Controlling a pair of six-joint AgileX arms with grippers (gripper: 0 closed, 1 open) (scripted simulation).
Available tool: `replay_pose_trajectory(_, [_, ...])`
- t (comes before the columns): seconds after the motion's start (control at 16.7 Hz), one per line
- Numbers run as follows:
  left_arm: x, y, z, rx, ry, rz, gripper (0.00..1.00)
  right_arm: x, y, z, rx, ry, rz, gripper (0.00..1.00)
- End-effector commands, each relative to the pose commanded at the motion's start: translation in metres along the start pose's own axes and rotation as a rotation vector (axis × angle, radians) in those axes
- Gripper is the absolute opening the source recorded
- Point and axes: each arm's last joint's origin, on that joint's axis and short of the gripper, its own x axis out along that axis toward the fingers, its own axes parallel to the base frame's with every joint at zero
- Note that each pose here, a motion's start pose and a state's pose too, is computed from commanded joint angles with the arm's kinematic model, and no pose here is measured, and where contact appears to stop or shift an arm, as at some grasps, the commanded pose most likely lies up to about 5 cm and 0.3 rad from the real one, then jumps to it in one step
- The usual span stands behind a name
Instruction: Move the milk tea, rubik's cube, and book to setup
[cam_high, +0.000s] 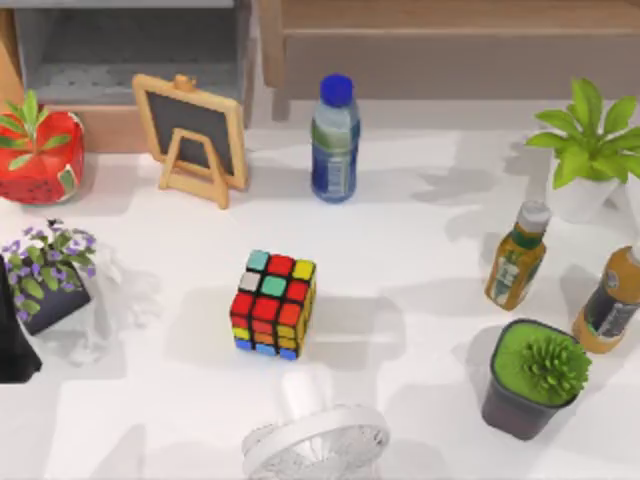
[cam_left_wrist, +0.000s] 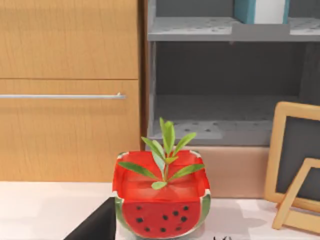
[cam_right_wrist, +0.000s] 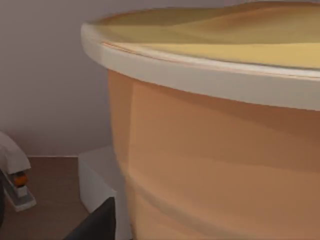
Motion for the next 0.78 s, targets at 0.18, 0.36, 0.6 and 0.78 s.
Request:
replay_pose_trajectory(0.18, [0.0000,0.0000,0.0000,0.000,0.000,0.000,1.00,0.0126,0.0002,-0.0011,0.001,0.002,0.000,1.00])
replay_pose_trajectory(0.36, [0.0000,0.0000,0.0000,0.000,0.000,0.000,1.00,0.0129,0.0002,-0.0011,0.001,0.002,0.000,1.00])
replay_pose_trajectory(0.6, [0.0000,0.0000,0.0000,0.000,0.000,0.000,1.00,0.0129,0.0002,-0.0011,0.001,0.002,0.000,0.77])
replay_pose_trajectory(0.78, [0.0000,0.0000,0.0000,0.000,0.000,0.000,1.00,0.0129,0.0002,-0.0011,0.001,0.002,0.000,0.55])
